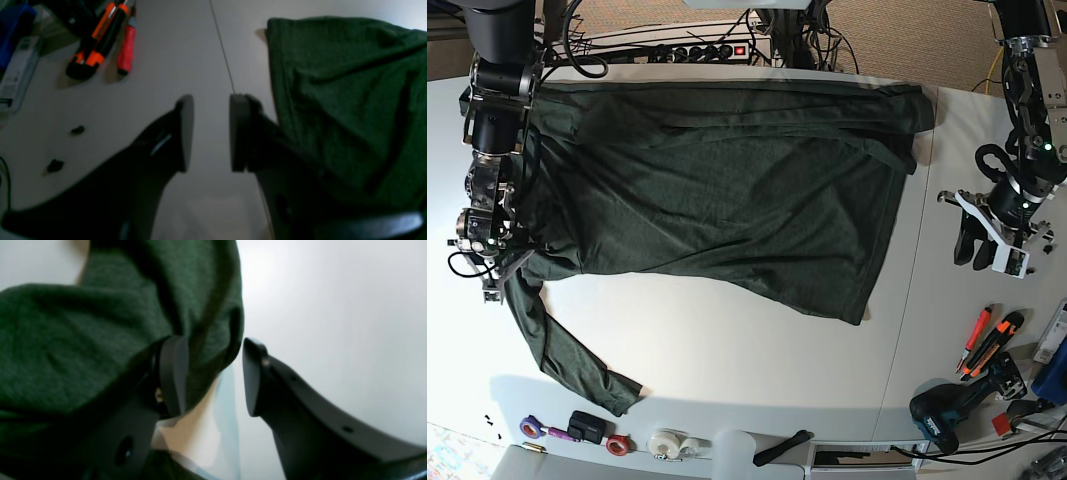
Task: Layout the t-shirt on the table in an organized manner, then fold the t-shirt properly
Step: 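Move the right gripper to the sleeve and grasp the shirt side, then drag the grasped shirt side with the right gripper toward the collar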
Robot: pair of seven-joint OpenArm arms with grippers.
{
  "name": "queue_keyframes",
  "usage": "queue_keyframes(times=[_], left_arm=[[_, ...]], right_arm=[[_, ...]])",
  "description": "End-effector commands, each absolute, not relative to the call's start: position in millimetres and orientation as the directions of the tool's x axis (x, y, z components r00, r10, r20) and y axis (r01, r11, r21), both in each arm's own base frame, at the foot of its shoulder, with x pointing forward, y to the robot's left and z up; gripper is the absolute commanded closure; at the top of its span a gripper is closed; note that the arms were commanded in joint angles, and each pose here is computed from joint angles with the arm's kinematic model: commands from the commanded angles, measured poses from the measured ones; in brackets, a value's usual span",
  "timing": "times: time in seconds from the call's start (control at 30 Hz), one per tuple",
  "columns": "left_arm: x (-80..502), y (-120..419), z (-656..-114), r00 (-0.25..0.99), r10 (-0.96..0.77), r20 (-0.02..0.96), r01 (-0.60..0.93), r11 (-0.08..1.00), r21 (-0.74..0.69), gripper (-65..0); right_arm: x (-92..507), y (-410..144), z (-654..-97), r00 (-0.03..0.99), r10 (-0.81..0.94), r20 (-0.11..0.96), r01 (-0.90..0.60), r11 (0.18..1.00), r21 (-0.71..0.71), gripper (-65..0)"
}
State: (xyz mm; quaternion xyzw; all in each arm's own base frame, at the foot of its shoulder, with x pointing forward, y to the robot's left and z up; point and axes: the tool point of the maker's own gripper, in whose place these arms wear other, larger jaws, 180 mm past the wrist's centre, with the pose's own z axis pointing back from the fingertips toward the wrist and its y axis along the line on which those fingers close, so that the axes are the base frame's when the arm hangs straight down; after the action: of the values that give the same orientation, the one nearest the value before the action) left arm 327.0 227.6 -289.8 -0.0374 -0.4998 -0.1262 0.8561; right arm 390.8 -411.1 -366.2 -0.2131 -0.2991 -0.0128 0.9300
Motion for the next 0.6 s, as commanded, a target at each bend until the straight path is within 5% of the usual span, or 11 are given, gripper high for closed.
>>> queue_keyframes(times=[0.0, 0.17, 0.3, 0.47, 0.57], left_arm=[[333.3, 229.5, -273.1, 0.418, -0.184, 0.89, 0.256, 0.964, 0.079, -16.7], [333.3, 229.4, -273.0, 0.417, -0.184, 0.89, 0.256, 0.963, 0.079, -16.7], [333.3, 229.5, -273.1, 0.418, -0.184, 0.89, 0.256, 0.963, 0.079, -16.7], [330.9, 221.7, -274.0, 0.41, -0.215, 0.887, 0.308, 0.947, 0.087, -15.5], [324.6, 200.4, -272.2, 0.392, -0.21, 0.896, 0.41, 0.911, 0.034, -0.9]], right_arm=[[409.7, -423.3, -333.4, 0.758, 0.13, 0.64, 0.188, 0.895, -0.405, -26.4], [433.0, -422.8, -304.2, 0.678, 0.168, 0.716, 0.194, 0.898, -0.395, -26.3], [435.9, -419.2, -298.6, 0.72, 0.152, 0.677, 0.163, 0.911, -0.378, -25.6], [421.2, -403.4, -307.7, 0.782, 0.112, 0.613, 0.111, 0.943, -0.314, -0.7], [413.9, -390.1, -307.0, 0.766, 0.144, 0.627, 0.079, 0.946, -0.313, 0.0]])
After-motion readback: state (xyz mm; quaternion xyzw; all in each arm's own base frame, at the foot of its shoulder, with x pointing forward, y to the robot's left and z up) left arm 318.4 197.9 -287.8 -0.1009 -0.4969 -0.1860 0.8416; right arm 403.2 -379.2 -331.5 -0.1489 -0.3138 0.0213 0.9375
